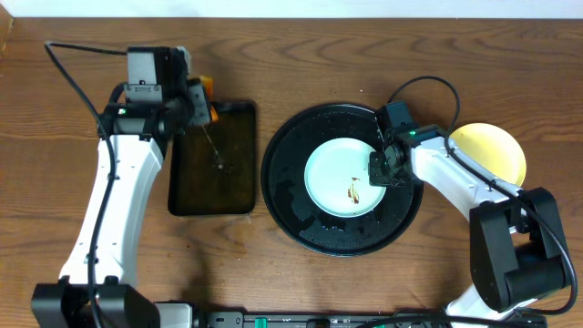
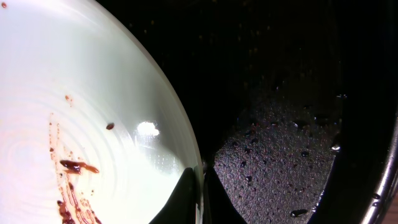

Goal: Clean dirty plates on tray and stack at the side
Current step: 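Lift the sponge from the black tray with the left gripper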

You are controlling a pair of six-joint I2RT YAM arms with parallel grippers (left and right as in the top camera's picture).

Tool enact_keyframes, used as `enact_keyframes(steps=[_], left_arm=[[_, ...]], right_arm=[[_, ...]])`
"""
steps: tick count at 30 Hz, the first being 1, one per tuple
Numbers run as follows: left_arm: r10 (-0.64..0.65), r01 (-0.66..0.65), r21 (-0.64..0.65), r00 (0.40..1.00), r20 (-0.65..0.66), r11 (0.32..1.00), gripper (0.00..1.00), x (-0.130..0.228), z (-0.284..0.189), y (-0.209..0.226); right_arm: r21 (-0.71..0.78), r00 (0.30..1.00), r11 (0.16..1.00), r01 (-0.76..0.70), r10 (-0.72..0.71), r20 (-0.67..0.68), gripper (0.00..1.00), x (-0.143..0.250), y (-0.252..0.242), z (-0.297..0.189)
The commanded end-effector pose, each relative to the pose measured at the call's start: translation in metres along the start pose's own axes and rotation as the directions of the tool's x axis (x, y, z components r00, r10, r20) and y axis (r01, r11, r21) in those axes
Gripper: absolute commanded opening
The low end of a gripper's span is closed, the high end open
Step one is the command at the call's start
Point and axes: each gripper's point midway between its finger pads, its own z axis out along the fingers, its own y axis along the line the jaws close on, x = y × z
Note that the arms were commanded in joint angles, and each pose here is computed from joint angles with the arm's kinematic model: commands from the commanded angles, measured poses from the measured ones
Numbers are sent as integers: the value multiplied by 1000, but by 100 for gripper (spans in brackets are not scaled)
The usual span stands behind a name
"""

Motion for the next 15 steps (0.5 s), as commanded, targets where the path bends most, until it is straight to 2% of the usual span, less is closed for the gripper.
enact_keyframes(steps=[1, 7, 15], left_arm=[[40, -38, -23, 994, 99, 999, 7, -25, -16, 0], [46, -44, -12, 983, 176, 999, 7, -43, -20, -4], [50, -46, -25, 976, 212, 999, 7, -51, -27, -3]], right_arm=[[34, 1000, 999, 11, -11, 7, 1, 1, -6, 1], [34, 1000, 999, 11, -11, 9, 1, 0, -6, 1], [33, 1000, 999, 14, -14, 10, 1, 0, -6, 1]])
